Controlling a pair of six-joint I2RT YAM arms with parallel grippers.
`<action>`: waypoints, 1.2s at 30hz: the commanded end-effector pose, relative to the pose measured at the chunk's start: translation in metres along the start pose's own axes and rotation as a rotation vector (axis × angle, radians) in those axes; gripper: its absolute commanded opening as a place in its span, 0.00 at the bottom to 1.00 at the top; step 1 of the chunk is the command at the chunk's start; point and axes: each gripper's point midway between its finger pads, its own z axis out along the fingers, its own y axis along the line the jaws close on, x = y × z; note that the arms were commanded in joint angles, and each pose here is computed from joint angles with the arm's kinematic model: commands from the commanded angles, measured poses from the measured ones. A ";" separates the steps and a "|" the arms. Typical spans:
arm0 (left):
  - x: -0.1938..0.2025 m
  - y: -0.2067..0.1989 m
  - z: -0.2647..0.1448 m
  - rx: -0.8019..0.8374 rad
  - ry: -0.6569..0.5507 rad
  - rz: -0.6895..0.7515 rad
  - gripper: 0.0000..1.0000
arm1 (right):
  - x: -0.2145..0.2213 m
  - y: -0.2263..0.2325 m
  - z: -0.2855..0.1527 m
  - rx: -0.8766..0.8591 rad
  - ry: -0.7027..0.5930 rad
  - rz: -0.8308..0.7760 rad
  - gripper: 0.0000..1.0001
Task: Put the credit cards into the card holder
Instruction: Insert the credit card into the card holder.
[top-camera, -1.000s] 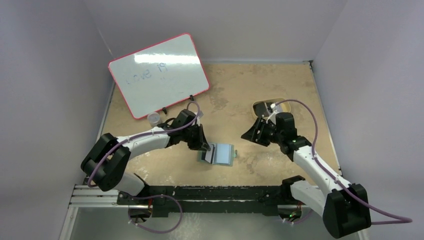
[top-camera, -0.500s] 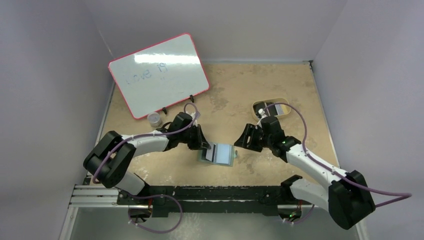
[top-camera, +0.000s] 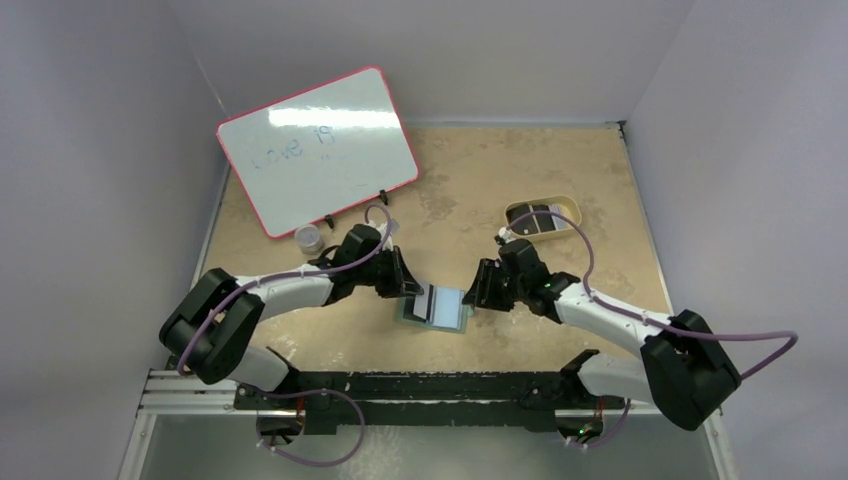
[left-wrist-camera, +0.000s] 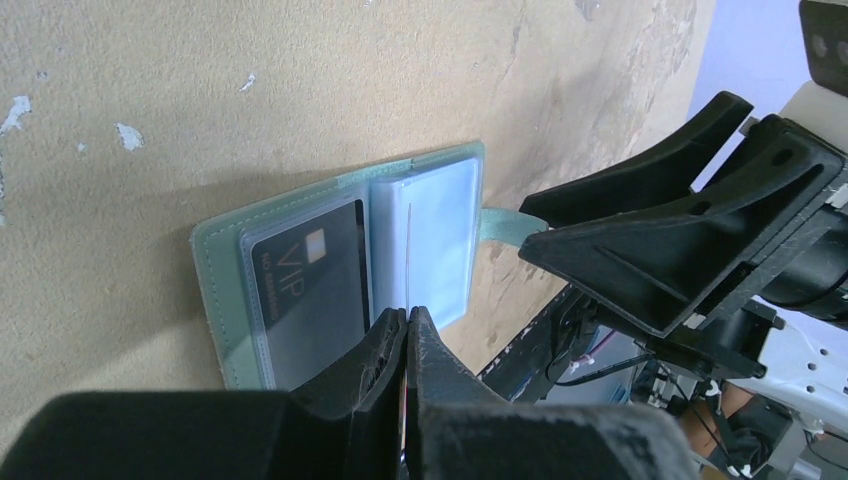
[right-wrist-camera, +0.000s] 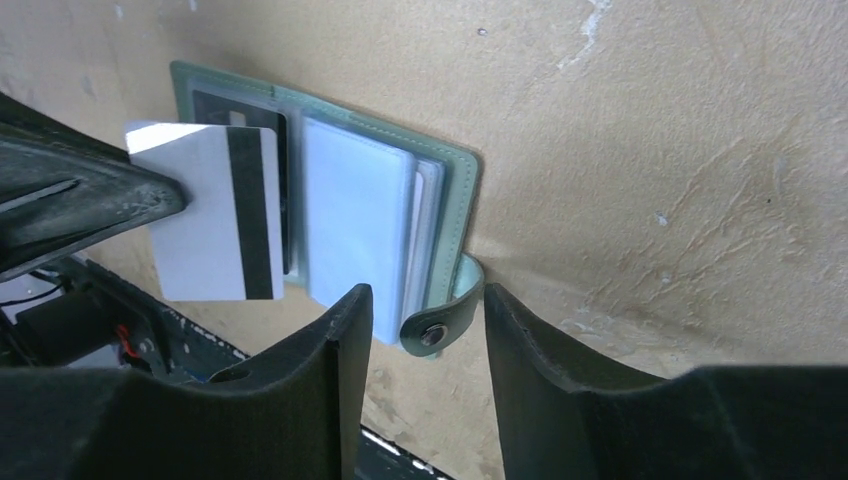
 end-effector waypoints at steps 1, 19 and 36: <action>-0.005 -0.007 0.000 0.042 -0.021 0.034 0.00 | -0.008 -0.004 0.005 0.038 -0.037 -0.008 0.45; 0.002 0.006 0.015 0.064 -0.007 0.025 0.00 | 0.002 -0.022 0.017 0.080 -0.025 -0.016 0.15; 0.008 0.038 0.021 -0.052 0.009 0.061 0.00 | 0.003 -0.028 0.023 0.100 -0.023 -0.027 0.12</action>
